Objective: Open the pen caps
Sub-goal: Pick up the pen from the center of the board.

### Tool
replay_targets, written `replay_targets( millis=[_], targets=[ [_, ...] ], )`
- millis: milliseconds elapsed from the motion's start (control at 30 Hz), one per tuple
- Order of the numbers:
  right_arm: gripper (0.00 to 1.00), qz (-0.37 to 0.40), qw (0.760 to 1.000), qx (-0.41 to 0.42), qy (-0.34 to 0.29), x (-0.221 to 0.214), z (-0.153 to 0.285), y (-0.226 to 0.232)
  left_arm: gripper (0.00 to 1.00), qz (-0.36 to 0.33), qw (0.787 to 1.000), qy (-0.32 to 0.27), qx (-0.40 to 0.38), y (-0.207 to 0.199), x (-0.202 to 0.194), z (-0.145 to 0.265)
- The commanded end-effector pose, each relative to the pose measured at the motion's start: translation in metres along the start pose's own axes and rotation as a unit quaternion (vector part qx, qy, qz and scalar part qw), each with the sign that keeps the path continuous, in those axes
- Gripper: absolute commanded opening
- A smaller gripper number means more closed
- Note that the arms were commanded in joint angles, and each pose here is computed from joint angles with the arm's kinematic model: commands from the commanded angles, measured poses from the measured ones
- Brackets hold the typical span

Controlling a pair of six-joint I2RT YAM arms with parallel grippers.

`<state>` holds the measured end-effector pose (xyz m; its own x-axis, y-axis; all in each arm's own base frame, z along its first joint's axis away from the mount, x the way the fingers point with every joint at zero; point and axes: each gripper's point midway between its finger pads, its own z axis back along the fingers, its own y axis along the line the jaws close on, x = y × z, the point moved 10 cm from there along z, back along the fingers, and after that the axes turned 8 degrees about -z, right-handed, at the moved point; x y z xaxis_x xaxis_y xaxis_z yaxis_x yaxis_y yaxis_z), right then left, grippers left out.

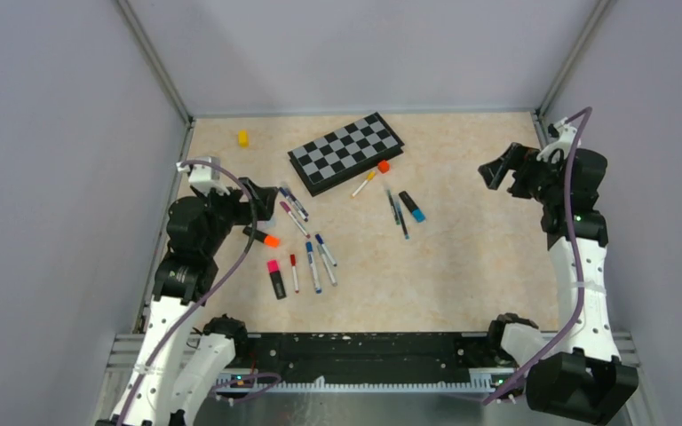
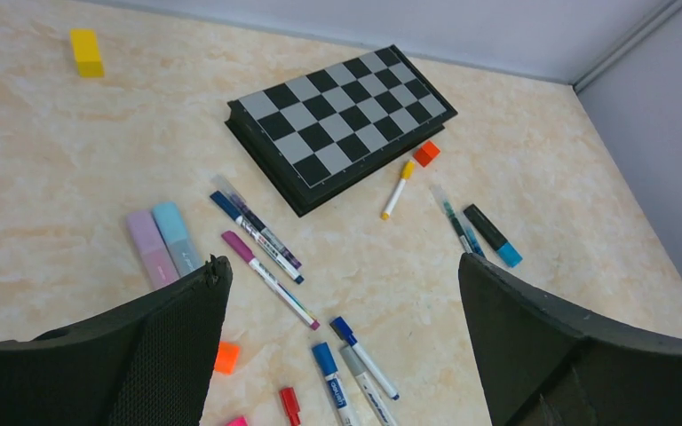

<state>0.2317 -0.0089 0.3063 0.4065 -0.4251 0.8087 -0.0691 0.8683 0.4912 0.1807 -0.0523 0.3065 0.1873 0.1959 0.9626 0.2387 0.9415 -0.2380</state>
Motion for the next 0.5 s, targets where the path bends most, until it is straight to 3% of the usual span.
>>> replay_targets(
  millis=[0,233,467],
  targets=[
    [0.99,-0.001,1.000,0.007,-0.015,0.012,-0.004,0.004,0.99,0.011,0.999,-0.002,-0.041,-0.008,0.006,-0.005],
    [0.99,0.027,0.998,0.056,0.009,0.001,-0.009,0.002,0.99,0.031,0.997,0.022,-0.073,-0.011,-0.006,-0.012],
    [0.99,0.142,0.955,0.252,0.063,-0.032,-0.013,0.006,0.99,0.041,0.990,0.075,-0.116,-0.015,-0.017,-0.025]
  ],
)
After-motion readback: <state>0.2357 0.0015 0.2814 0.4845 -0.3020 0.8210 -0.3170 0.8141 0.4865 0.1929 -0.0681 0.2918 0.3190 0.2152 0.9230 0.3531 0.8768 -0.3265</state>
